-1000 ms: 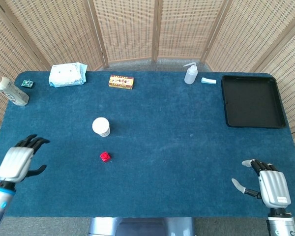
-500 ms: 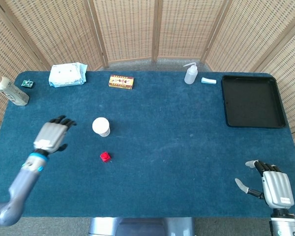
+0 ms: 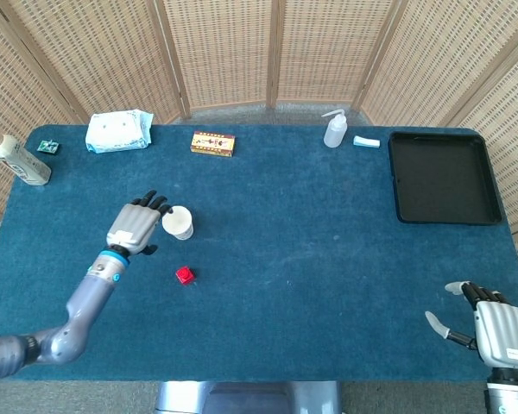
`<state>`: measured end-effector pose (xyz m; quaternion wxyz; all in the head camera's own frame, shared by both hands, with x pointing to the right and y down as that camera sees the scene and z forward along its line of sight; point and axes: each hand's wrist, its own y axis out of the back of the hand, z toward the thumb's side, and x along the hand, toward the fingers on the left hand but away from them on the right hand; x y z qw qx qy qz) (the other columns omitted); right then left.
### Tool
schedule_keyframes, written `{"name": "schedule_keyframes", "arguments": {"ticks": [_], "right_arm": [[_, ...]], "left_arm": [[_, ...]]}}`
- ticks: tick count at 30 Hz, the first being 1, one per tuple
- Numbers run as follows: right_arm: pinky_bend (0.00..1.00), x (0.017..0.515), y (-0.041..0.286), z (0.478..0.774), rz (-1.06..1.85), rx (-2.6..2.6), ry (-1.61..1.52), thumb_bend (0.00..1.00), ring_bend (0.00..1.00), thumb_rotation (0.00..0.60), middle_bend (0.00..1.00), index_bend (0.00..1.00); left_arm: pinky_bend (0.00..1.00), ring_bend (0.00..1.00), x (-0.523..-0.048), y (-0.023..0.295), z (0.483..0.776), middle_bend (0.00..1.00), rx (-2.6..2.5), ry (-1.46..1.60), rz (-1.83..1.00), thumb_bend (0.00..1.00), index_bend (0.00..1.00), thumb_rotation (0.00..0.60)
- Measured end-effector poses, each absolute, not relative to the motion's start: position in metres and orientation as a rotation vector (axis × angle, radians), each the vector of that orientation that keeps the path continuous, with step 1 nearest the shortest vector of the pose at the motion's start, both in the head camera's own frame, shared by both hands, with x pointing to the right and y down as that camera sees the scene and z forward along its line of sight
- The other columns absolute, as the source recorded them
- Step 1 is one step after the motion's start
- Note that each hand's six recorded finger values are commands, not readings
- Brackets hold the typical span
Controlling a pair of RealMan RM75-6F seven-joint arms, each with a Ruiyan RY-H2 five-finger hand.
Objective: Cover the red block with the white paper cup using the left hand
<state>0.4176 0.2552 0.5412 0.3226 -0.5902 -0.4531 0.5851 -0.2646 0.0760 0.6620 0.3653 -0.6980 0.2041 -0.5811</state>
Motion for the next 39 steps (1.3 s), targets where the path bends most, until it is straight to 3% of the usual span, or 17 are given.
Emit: {"name": "schedule_keyframes", "arguments": {"ticks": [26,36,39], "right_arm": [[0.38,0.425,0.257,0.541,1.564,-1.511,-1.205,0.27,0.43,0.141,0.41,0.36],[0.38,0.422,0.257,0.543,1.557,-1.514,-1.209,0.27,0.43,0.145,0.42,0.37],[0.38,0.421,0.256,0.543,1.555,-1.512,-1.208,0.27,0.43,0.144,0.42,0.37]], "left_arm": [[0.21,0.02,-0.229,0.058,0.705,0.13,-1.852,0.548,-1.541,0.21,0.24,0.571],[0.21,0.02,-0.235,0.055,0.704,0.13,-1.809,0.582,-1.535,0.26,0.44,0.6],[0.21,0.02,-0.236,0.056,0.704,0.13,-1.814,0.594,-1.537,0.26,0.45,0.6]]}}
